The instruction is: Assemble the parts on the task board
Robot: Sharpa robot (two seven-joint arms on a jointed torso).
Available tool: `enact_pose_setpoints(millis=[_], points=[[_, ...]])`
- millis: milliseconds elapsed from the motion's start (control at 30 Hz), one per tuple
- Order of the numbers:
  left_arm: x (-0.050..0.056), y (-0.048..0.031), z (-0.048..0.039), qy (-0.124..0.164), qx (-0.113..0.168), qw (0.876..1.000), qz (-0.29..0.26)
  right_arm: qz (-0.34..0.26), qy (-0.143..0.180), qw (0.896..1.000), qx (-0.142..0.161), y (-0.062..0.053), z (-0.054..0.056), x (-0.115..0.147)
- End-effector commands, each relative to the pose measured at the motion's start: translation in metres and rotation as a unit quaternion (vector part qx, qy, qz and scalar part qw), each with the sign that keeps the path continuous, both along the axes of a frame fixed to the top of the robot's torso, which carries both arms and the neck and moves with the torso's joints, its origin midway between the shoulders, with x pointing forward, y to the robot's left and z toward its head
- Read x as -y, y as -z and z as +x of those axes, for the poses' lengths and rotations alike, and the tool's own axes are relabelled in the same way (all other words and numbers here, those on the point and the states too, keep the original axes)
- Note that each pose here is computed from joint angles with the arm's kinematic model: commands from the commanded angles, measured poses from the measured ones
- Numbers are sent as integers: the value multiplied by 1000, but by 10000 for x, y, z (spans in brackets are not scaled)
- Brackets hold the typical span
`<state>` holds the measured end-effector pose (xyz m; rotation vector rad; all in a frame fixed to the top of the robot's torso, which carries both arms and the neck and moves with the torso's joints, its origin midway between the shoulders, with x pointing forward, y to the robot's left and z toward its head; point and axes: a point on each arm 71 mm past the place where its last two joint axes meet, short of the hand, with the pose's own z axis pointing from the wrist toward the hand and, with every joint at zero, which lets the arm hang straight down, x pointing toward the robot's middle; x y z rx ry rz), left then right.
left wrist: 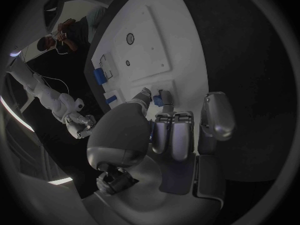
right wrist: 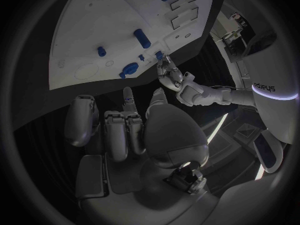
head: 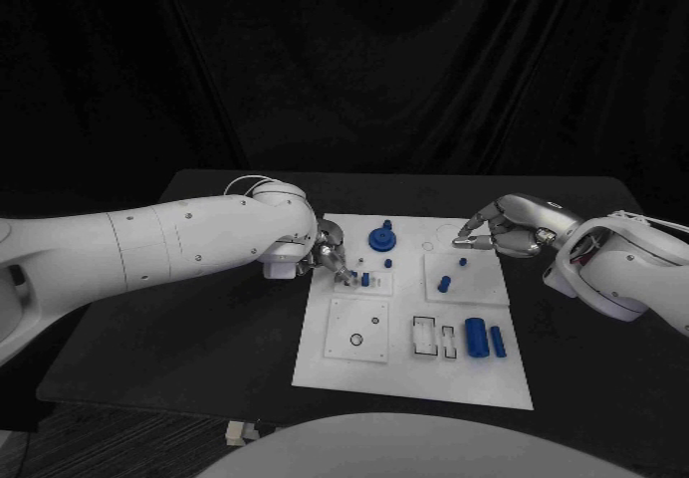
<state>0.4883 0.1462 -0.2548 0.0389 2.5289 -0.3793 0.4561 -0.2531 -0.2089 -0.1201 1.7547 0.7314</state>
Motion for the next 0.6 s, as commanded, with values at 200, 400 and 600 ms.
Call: enact_pose_setpoints(millis=[200,400,600], points=[[51,-21,11,4,14,999,-34,-3,5,1000,-4,15,-3,4],[11,-17,-3,2,8,999,-33,0,2,1000,0,7,-7,-4],[-162,-22,-89,-3,-3,1000,-31,7,-2,1000,8,-16,-34,-32]])
